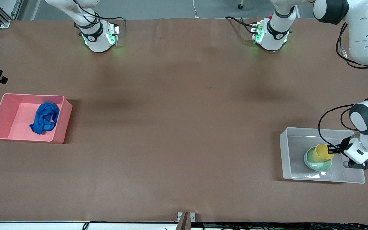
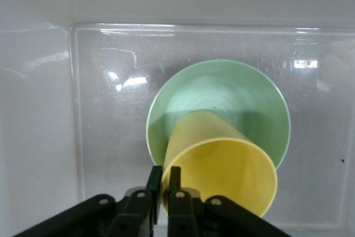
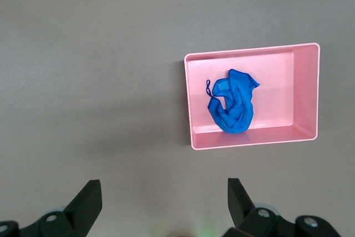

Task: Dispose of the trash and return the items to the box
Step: 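Carry the yellow cup over the clear bin onto the green bowl, then open the left gripper to release the cup into the bowl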

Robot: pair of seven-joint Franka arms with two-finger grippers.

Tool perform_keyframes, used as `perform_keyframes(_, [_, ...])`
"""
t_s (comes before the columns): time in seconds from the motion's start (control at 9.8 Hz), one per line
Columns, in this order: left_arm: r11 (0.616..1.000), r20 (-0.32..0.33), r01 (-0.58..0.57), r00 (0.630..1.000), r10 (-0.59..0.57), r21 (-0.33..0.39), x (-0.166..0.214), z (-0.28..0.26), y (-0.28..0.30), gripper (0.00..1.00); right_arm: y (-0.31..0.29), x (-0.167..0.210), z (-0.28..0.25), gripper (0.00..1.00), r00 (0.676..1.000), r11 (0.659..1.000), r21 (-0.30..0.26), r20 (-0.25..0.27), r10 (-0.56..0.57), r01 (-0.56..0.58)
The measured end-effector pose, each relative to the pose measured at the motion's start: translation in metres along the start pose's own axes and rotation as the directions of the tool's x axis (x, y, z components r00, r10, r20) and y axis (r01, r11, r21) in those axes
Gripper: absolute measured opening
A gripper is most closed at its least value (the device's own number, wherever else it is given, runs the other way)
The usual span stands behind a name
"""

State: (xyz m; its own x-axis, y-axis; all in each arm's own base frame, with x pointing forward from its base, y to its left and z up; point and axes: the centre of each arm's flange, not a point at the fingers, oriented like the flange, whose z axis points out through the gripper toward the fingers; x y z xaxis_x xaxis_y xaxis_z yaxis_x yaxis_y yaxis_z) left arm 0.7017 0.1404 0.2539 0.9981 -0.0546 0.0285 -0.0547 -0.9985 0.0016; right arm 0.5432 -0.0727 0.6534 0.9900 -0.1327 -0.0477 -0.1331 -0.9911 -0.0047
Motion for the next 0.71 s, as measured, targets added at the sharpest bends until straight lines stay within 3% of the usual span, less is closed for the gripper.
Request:
perform_keyframes(0.31, [1.000,-0.066,-0.018,0.998,0.018,0.011,0.017,-0.034,0.008,0.56,0.000,0.000,0.000,1.00,1.000,1.000,0.000,0.000,0.000,0.000])
perform_keyframes(0.61, [0.999,-0.167,-0.036,0.985,0.038,0.014,0.024,-0.119,0.020,0.98,0.000,0.000,0.000,1.00,1.000,1.000,0.000,-0.001,0.000,0.000])
perform_keyframes(0.71, [0.999,-0.171,-0.050,0.984,0.049,-0.003,0.019,-0.159,0.030,1.00,0.000,0.000,0.000,1.00,1.000,1.000,0.000,-0.002,-0.001,0.001])
